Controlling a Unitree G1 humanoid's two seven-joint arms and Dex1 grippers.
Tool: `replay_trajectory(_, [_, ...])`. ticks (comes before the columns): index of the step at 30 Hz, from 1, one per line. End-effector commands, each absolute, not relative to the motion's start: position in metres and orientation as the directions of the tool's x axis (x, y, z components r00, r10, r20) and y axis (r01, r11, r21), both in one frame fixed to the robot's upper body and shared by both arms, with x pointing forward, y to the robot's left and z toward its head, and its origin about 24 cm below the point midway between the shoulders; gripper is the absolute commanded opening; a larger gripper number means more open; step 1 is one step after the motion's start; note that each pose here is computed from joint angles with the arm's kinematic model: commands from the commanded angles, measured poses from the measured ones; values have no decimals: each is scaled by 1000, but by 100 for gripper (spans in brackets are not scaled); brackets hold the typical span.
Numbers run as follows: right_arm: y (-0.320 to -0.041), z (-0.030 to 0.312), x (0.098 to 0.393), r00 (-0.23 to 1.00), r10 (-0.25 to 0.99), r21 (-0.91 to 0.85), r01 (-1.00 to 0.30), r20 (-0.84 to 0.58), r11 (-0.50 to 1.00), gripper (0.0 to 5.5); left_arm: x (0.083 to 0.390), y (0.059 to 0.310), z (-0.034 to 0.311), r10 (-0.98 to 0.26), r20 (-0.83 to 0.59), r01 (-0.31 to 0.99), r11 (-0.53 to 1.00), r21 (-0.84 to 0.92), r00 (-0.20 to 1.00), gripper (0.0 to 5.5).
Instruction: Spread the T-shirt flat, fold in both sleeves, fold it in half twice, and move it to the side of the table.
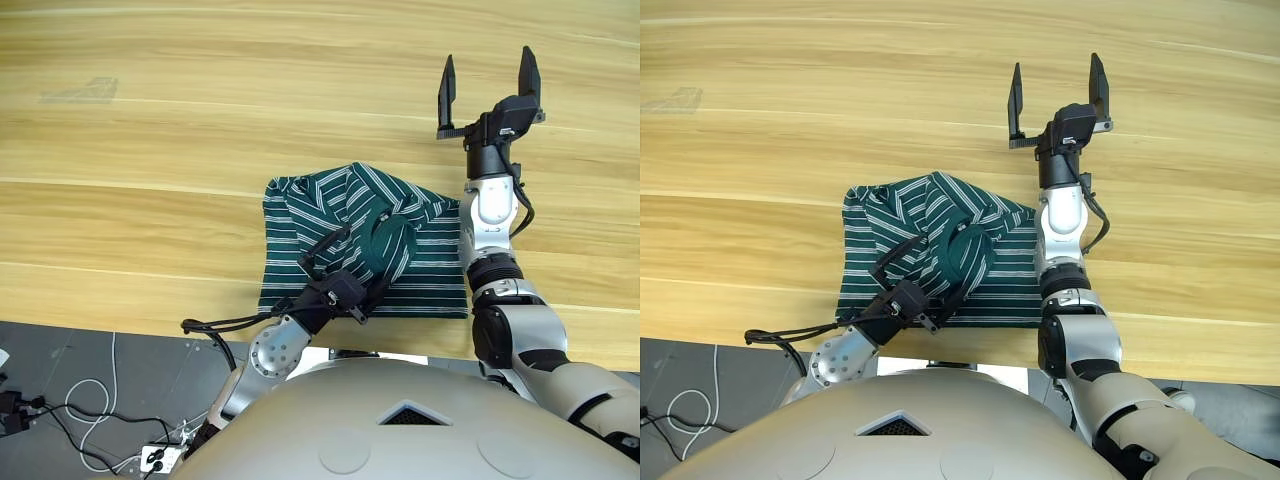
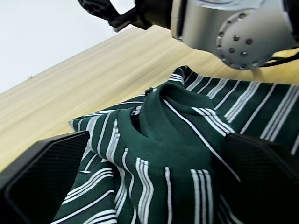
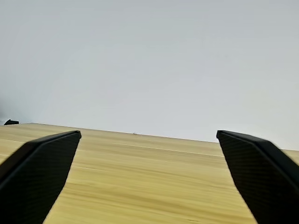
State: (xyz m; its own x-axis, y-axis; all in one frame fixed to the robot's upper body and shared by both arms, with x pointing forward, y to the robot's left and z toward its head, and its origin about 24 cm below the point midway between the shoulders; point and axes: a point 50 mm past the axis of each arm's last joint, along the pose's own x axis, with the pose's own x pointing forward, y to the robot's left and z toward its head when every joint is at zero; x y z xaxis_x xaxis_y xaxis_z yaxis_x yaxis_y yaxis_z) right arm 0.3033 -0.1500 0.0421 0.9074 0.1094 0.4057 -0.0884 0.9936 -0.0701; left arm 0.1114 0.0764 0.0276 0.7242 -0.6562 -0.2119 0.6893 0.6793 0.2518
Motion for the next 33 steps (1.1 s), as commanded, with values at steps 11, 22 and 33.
replay_trajectory(11, [-151,46,305,905,108,-76,-84,412,994,540,115,82,15,-556,-259,613,734,294,790,537])
replay_trajectory(22, [-151,46,304,905,109,-78,-84,411,993,540,116,82,19,-547,-235,595,749,290,803,509])
replay_trajectory(33, [-150,45,305,906,115,-82,-90,407,993,540,115,82,24,-559,-213,597,743,303,802,313])
